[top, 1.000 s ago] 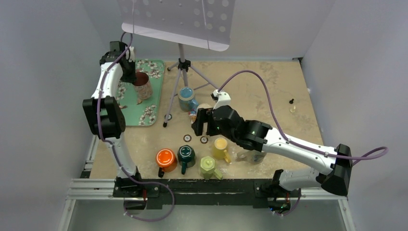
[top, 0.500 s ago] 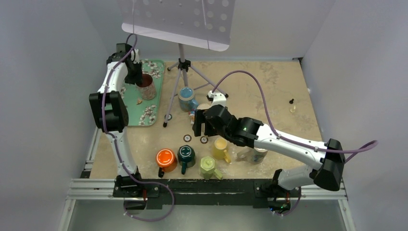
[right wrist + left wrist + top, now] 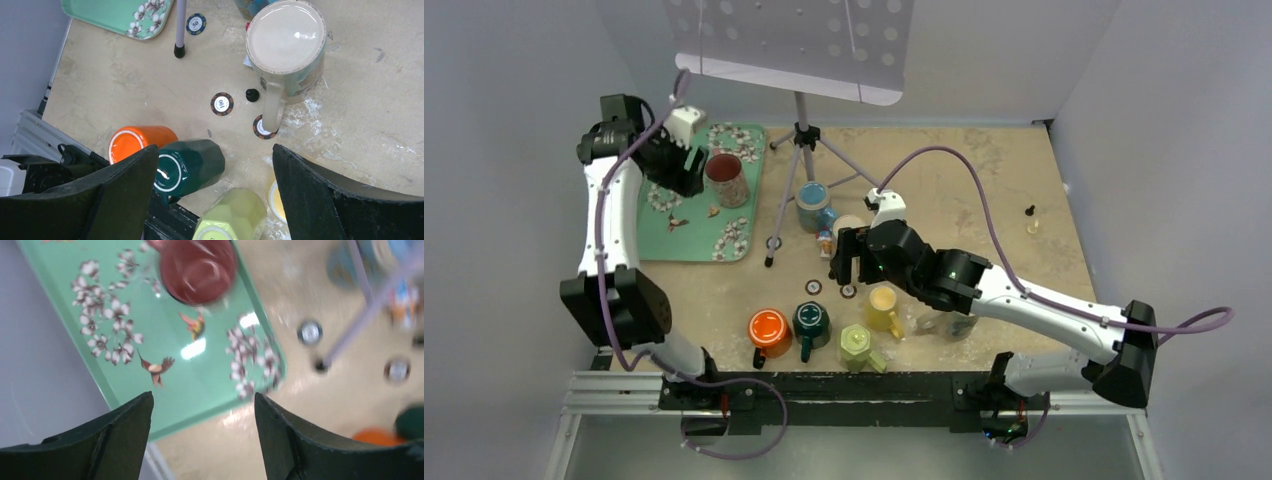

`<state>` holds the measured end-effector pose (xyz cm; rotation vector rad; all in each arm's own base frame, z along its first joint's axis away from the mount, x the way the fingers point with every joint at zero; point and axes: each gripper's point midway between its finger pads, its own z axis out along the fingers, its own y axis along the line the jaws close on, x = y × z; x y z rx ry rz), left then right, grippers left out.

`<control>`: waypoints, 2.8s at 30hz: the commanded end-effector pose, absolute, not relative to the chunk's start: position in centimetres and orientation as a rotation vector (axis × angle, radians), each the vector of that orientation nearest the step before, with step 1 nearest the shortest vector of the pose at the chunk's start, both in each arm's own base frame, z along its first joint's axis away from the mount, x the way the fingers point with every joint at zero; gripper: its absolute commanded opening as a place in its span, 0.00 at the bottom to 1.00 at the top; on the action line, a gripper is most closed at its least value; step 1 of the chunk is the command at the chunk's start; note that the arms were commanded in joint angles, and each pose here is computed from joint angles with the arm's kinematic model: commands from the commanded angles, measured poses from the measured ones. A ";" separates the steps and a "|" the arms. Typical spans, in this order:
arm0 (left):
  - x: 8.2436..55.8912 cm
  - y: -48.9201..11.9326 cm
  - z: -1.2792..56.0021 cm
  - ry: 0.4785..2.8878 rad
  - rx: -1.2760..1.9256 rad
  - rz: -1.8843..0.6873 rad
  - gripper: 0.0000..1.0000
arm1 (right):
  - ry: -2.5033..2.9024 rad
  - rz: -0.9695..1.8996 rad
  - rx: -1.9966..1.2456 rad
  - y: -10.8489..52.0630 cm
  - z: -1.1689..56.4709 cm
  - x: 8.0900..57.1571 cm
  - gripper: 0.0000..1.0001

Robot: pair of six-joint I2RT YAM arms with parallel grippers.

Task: Turn the mug right side up

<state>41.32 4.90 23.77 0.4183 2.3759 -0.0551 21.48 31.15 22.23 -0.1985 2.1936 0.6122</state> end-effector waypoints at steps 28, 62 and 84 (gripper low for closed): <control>32.3 2.5 3.9 1.835 1.922 -0.215 0.70 | 2.093 0.662 -0.194 29.6 23.4 21.2 0.87; 29.5 10.3 2.0 2.060 2.254 -0.303 0.64 | 2.088 0.577 -0.137 27.1 25.4 21.3 0.87; 17.0 6.4 1.0 2.025 2.300 -0.408 0.00 | 2.073 0.593 -0.106 26.6 25.0 21.2 0.87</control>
